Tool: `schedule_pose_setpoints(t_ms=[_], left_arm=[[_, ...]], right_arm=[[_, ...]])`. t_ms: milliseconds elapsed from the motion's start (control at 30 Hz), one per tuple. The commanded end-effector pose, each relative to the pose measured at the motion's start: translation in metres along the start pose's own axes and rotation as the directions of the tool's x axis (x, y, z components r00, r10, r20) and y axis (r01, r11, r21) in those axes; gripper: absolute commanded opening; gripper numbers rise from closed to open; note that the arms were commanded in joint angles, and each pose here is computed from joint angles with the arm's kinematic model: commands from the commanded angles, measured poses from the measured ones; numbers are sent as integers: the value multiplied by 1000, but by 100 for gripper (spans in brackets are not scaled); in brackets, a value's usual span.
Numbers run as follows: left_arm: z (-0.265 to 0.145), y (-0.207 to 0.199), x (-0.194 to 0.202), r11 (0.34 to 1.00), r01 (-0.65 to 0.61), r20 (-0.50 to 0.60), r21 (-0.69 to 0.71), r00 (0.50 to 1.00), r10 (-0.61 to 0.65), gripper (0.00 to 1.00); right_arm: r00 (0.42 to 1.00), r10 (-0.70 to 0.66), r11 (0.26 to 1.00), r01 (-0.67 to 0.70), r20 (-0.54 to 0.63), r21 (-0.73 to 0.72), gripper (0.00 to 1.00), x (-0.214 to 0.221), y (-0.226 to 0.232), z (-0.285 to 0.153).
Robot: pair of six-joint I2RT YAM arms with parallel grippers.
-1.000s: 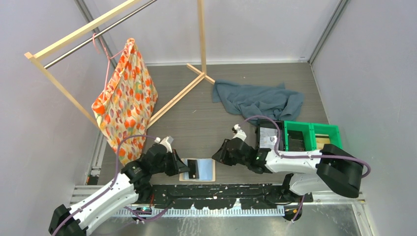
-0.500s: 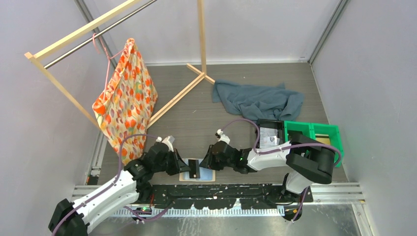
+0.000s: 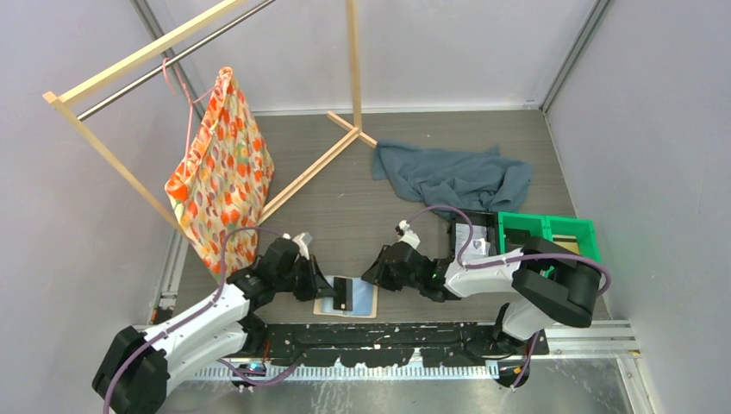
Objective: Take the credit cards out of the card holder
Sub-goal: Remove the credit card from the card holder.
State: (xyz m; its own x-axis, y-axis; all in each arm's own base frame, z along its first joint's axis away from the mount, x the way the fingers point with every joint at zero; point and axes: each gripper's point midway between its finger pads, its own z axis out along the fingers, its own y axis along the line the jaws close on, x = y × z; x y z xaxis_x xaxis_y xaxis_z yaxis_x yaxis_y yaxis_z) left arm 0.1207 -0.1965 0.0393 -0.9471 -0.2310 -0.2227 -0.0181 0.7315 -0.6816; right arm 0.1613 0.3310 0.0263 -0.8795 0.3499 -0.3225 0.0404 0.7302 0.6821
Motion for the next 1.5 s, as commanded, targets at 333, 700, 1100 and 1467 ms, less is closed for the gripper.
schedule_pose_setpoints(t_ms=[333,700,1100,1467], left_arm=[[-5,-29,-27,995,-59,39,86,998,56,0],[1,-18,-23,997,-35,30,68,999,33,0],[-1,-18,-23,997,-34,39,74,999,31,1],[-1,-19,-24,996,-34,42,80,999,31,1]], right_arm=[[995,-85,976,73,54,204,27,-19,-62,-8],[994,86,995,-89,66,47,61,-9,-44,-37],[990,141,989,-141,-6,-35,35,18,-24,-1],[988,130,989,-135,85,56,1,-2,-57,-16]])
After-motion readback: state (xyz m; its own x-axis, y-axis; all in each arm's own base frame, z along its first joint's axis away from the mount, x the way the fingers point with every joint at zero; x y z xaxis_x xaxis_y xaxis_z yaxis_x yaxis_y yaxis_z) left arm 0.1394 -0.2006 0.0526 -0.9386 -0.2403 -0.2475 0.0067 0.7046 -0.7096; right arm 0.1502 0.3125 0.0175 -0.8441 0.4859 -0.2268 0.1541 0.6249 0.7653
